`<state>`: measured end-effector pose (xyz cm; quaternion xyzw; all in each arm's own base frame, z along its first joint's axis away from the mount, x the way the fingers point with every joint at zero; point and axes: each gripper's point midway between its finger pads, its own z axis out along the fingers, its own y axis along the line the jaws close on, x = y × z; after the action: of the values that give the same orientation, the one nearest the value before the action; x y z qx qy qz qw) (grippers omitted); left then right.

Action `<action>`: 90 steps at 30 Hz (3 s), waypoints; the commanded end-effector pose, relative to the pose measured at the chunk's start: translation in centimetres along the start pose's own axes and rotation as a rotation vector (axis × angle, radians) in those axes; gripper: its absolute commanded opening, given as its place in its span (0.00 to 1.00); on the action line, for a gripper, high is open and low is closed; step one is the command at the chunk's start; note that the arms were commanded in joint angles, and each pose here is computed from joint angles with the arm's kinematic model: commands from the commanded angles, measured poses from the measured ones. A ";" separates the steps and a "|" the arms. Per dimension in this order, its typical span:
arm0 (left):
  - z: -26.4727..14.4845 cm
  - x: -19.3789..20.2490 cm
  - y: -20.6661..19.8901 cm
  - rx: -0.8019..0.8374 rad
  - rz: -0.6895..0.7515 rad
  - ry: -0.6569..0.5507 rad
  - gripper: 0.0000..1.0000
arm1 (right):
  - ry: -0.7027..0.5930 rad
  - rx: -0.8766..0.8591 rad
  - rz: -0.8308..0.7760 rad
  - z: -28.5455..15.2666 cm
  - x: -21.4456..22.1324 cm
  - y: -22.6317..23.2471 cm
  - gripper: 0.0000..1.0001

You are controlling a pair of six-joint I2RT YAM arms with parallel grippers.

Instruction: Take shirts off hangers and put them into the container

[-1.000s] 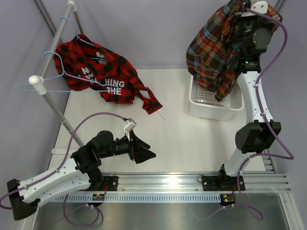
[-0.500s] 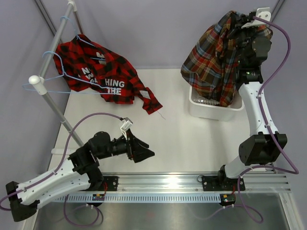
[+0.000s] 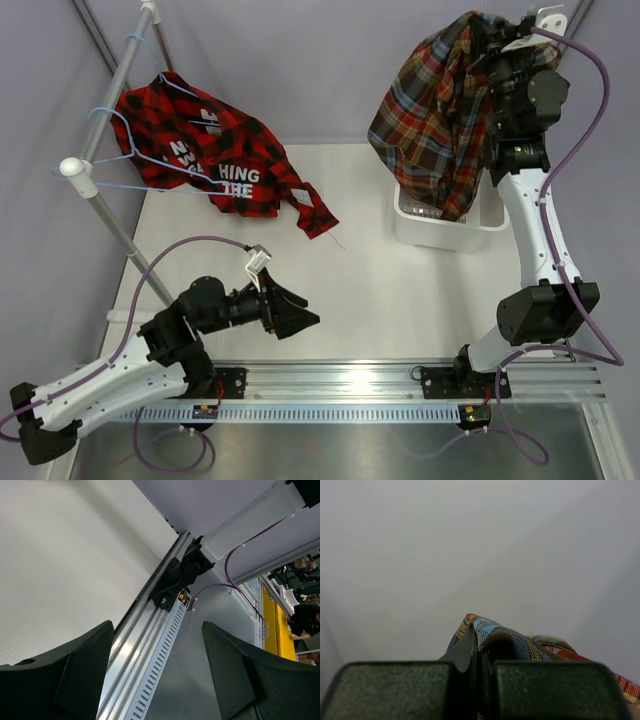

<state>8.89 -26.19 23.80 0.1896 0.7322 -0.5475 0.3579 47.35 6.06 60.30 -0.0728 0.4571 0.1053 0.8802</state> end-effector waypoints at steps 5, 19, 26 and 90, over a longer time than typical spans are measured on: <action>-1.2 -1.8 -1.7 0.031 0.019 -0.061 0.76 | 0.027 0.161 -0.093 -4.0 2.1 -2.4 0.00; -1.6 -1.5 -1.9 0.048 0.013 -0.056 0.76 | -0.007 0.509 -0.264 -8.4 -2.1 -8.4 0.00; -2.1 -1.5 -1.8 0.040 0.020 -0.062 0.76 | 0.077 0.600 -0.360 -9.0 1.4 -10.7 0.00; -4.1 -3.1 -2.9 0.065 -0.010 -0.163 0.79 | 1.367 0.531 0.219 -19.9 38.3 -0.1 1.00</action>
<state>7.23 -23.45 27.48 0.1635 0.6868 -0.5921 0.3886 52.33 6.57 8.74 0.1531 0.9435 0.0235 0.2928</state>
